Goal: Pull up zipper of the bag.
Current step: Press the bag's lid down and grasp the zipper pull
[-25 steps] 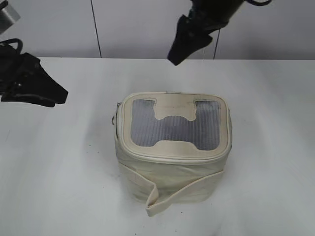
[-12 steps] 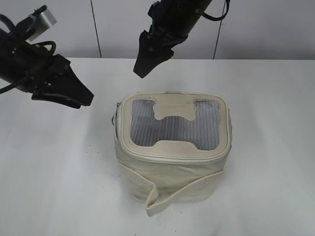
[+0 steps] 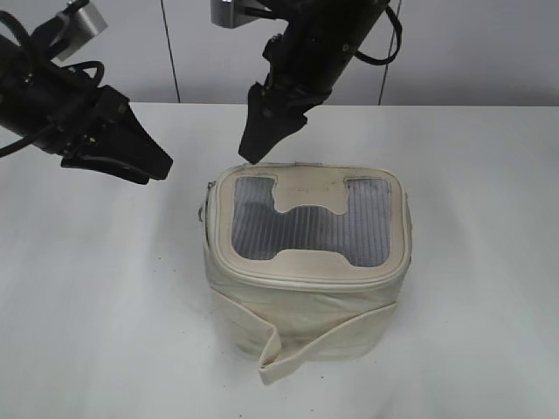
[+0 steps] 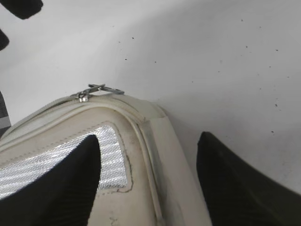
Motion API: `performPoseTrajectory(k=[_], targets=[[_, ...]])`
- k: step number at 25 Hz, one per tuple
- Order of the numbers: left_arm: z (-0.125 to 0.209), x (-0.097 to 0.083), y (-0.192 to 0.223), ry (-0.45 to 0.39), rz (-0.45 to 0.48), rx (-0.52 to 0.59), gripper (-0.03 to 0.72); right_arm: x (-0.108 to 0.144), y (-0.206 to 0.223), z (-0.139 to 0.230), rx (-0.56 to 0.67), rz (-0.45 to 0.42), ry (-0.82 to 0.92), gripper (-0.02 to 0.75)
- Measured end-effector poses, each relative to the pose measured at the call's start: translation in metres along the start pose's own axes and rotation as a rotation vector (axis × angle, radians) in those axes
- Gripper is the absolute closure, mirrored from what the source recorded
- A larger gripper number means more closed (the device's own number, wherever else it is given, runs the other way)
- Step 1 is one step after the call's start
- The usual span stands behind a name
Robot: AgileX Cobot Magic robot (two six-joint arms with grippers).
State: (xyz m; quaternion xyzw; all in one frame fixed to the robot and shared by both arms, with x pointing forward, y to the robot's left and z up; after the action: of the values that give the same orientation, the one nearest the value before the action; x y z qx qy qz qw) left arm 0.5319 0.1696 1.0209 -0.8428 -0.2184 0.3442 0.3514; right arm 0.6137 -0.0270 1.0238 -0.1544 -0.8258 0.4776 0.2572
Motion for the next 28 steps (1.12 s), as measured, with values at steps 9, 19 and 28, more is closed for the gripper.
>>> performPoseTrajectory(k=[9, 19, 28], targets=[[0.0, 0.0, 0.0, 0.001, -0.001, 0.0, 0.397, -0.012, 0.032, 0.007, 0.056, -0.035, 0.017, 0.237], [0.0, 0.0, 0.0, 0.002, 0.002, 0.002, 0.397, -0.015, 0.046, 0.011, 0.087, -0.073, 0.041, 0.471], [0.003, 0.004, 0.0, 0.075, -0.049, 0.042, 0.351, -0.012, 0.043, 0.01, 0.079, -0.082, 0.091, 0.673]])
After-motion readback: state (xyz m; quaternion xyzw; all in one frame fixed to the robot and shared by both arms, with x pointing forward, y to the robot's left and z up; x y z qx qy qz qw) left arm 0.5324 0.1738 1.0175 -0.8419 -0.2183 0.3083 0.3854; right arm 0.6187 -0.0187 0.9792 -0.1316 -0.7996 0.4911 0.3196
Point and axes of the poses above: a point on each arm's last joint axis where the gripper is mounted, y pointing out along that axis toward the gripper, x along the wrist's bending axis when the last joint is at zero, z = x × y, the point moved 1 cm from there along y, pointing out along that axis toward the gripper, and after that the axes turned 13 degrees about y, right-handed, at the moved point
